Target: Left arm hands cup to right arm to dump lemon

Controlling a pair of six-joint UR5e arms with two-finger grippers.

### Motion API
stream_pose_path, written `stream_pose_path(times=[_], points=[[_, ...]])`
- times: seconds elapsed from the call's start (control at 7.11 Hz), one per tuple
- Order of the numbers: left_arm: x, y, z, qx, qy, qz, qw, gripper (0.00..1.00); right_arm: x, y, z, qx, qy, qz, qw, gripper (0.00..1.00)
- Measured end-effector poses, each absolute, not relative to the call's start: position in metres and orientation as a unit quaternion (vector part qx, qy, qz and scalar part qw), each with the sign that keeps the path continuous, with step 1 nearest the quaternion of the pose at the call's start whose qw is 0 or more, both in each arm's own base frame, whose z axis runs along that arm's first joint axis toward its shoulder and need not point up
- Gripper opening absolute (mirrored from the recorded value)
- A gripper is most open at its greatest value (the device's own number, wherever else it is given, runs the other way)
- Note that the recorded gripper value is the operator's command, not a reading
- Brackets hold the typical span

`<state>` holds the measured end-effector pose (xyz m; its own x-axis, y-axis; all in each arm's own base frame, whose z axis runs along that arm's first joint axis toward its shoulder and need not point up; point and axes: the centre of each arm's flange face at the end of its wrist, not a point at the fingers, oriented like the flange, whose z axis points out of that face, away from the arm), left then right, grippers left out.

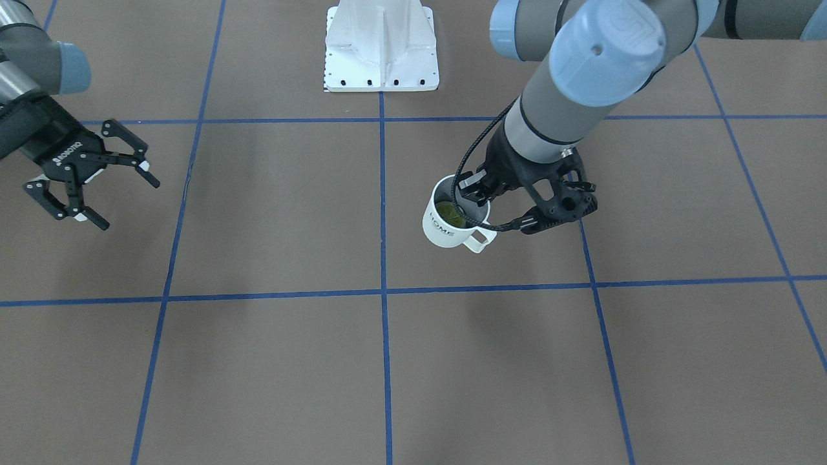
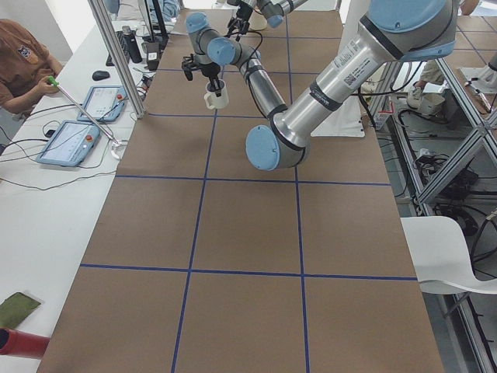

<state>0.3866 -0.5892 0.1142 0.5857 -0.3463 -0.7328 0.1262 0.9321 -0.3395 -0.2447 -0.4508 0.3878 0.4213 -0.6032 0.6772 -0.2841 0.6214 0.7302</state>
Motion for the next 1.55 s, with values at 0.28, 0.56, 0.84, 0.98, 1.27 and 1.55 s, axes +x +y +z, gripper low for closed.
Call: stream_pose_path(times=[0.28, 0.56, 0.84, 0.98, 1.27, 1.55], points=[[0.410, -0.604, 0.078, -0.137, 0.433, -0.144, 0.879, 0.00, -0.284, -0.439, 0.358, 0.456, -0.530, -0.089, 0.709, 0.99], [0.423, -0.612, 0.058, -0.143, 0.431, -0.151, 0.878, 0.00, -0.350, -0.404, 0.344, 0.488, -0.515, -0.057, 0.702, 0.99], [0.433, -0.622, 0.051, -0.143, 0.422, -0.158, 0.881, 0.00, -0.409, -0.356, 0.328, 0.514, -0.502, -0.021, 0.695, 0.99], [0.436, -0.624, 0.051, -0.143, 0.420, -0.158, 0.882, 0.00, -0.423, -0.343, 0.318, 0.520, -0.503, -0.011, 0.690, 0.99], [0.448, -0.616, 0.046, -0.150, 0.418, -0.161, 0.881, 0.00, -0.440, -0.337, 0.295, 0.534, -0.499, 0.005, 0.682, 0.99], [0.466, -0.600, 0.032, -0.161, 0.417, -0.165, 0.879, 0.00, -0.459, -0.342, 0.267, 0.539, -0.484, 0.007, 0.689, 0.99]])
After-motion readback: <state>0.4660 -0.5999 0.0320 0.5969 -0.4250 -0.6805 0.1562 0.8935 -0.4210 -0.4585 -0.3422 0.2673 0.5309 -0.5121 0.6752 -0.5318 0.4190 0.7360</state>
